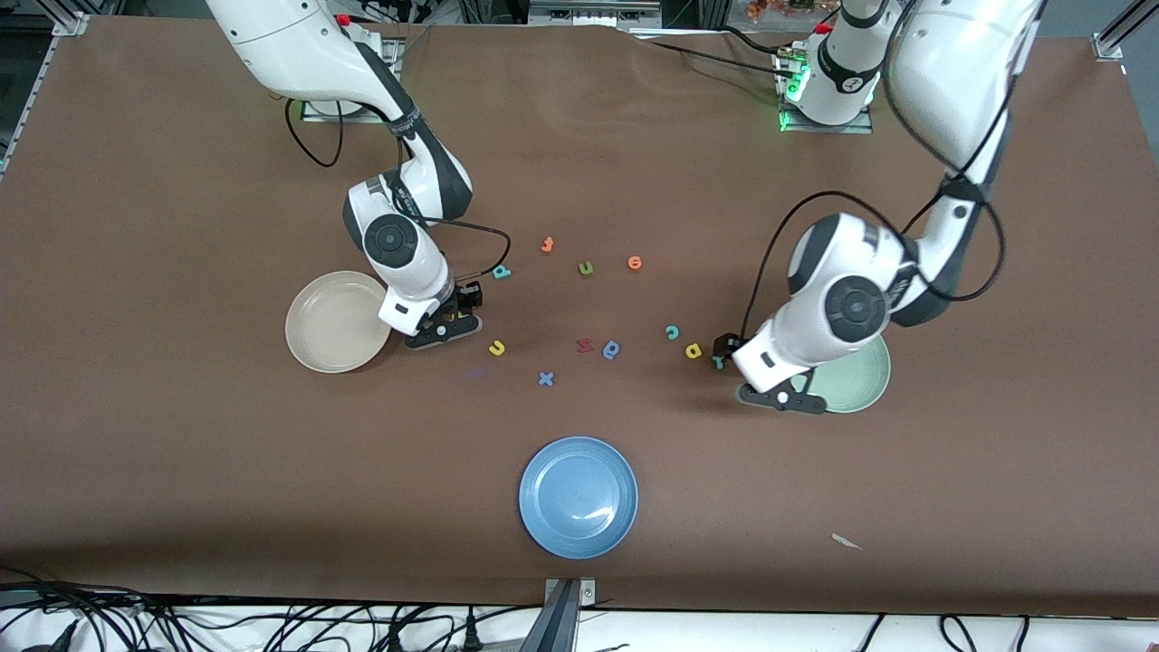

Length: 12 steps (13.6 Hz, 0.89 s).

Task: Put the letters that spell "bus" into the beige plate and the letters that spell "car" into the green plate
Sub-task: 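Grasp the yellow s with the right gripper while the left gripper grasps teal l, then drop the s on the beige plate while the left gripper drops l on green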

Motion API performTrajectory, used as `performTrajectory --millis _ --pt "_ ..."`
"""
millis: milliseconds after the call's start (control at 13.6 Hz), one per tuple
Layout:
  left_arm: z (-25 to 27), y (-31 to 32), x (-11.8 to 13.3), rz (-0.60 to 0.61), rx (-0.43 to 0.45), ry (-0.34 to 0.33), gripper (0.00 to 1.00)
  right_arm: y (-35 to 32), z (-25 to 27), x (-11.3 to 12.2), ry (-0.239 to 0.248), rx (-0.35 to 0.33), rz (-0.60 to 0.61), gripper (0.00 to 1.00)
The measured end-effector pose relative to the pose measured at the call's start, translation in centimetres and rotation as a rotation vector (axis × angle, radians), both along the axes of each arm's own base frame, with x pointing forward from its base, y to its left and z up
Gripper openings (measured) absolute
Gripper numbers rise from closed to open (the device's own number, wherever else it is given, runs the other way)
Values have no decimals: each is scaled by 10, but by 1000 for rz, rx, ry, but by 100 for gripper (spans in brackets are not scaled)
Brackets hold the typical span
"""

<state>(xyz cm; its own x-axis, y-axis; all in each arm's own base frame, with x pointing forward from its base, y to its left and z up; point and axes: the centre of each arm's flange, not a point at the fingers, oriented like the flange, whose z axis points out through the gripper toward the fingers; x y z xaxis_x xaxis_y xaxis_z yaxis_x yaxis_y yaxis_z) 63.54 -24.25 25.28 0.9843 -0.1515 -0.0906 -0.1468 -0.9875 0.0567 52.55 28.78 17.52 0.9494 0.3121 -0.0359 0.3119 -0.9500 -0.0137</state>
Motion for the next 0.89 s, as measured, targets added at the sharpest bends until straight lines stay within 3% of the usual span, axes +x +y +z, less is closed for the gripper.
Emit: performTrajectory --millis 74,148,221,295,369,443,516,885 --pt "-13 -6 -3 -2 9 4 86 1 0 0 0 1 1 54" --pt "-24 -9 -4 -1 10 7 78 1 1 0 -2 1 1 47" --pt "-31 -9 -3 0 7 7 66 2 1 0 -2 2 2 47" --pt "-36 -9 -3 2 5 7 57 3 2 -1 -3 4 4 38" --pt "-40 -10 -3 6 2 2 56 5 2 -2 -3 6 7 31" --pt "-45 -12 -4 8 -1 -2 56 6 2 -2 -3 8 10 31" --pt "-51 -14 -5 9 -6 -9 56 8 3 -3 -4 10 11 22" --pt "-74 -20 -16 34 -4 4 56 13 3 -5 -15 17 20 21"
